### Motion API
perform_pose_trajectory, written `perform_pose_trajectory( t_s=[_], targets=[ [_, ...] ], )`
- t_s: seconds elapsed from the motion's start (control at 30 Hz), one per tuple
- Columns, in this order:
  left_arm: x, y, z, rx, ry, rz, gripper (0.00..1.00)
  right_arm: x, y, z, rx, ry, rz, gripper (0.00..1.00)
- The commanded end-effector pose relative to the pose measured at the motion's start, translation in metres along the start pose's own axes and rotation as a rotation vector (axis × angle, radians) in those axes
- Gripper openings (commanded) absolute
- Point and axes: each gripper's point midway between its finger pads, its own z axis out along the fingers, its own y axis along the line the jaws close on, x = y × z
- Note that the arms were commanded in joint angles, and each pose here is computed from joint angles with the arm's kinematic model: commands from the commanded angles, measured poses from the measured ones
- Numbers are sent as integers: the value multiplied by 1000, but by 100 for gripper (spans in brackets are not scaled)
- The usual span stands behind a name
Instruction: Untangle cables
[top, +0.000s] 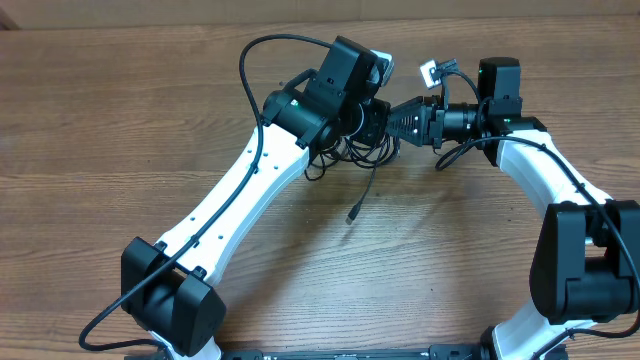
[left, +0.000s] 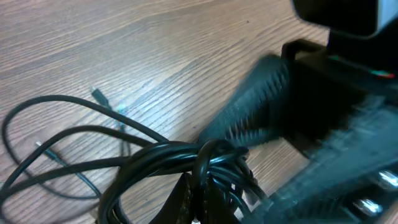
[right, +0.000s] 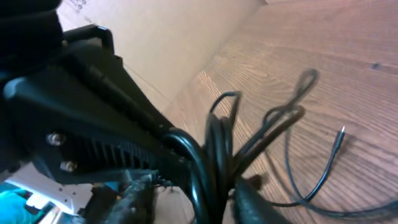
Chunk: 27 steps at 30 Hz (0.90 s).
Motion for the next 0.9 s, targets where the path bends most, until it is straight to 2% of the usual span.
perform_pose_trajectory(
  t_s=[0.0, 0.1, 0.3, 0.43, 0.57, 0.67, 0.87],
  targets=[
    [7, 2, 0, 4, 29, 64, 4, -12, 1, 2, 35, -5, -51, 56],
    [14, 8, -7, -13, 58, 96, 4, -13, -8, 0, 87, -9, -51, 62],
    [29, 22, -21, -23, 123, 146, 4, -20, -21, -23, 141, -49, -45, 63],
    [38, 7, -34, 76, 150, 285, 4, -25, -27, -45, 162, -85, -37, 61],
    [47, -15, -51, 207, 145, 476, 4, -26, -19, -58, 105, -106, -28, 58],
    [50, -21, -62, 244, 134, 579, 4, -25, -12, -58, 66, -105, -22, 56],
    [45, -23, -78, 232, 97, 595, 4, -21, -1, -42, 34, -75, -8, 54]
  ],
)
